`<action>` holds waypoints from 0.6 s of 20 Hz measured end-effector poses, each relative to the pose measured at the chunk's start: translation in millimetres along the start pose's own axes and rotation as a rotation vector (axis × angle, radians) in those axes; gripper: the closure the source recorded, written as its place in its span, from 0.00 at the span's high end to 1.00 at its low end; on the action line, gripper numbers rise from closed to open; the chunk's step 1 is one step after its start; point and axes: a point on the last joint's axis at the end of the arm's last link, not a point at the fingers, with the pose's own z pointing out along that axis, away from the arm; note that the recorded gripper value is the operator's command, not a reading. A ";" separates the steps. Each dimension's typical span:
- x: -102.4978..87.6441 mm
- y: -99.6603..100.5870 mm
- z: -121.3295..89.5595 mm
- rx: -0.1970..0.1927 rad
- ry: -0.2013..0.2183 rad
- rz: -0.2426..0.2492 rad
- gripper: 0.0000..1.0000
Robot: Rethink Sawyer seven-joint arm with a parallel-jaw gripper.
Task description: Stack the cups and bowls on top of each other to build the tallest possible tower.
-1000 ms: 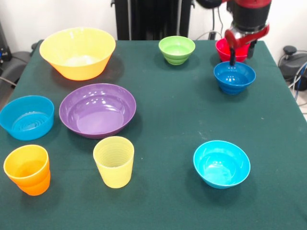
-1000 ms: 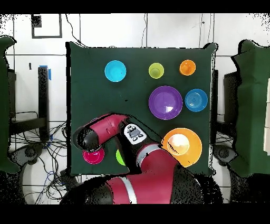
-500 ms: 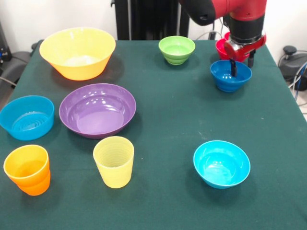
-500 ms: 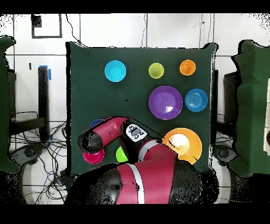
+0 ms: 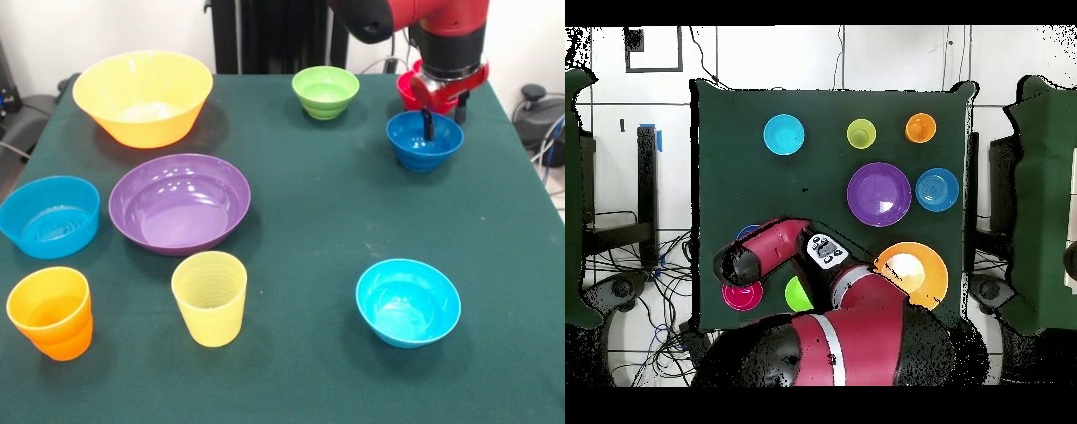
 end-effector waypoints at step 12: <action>-32.7 17.1 -124.1 0.026 0.085 0.076 1.00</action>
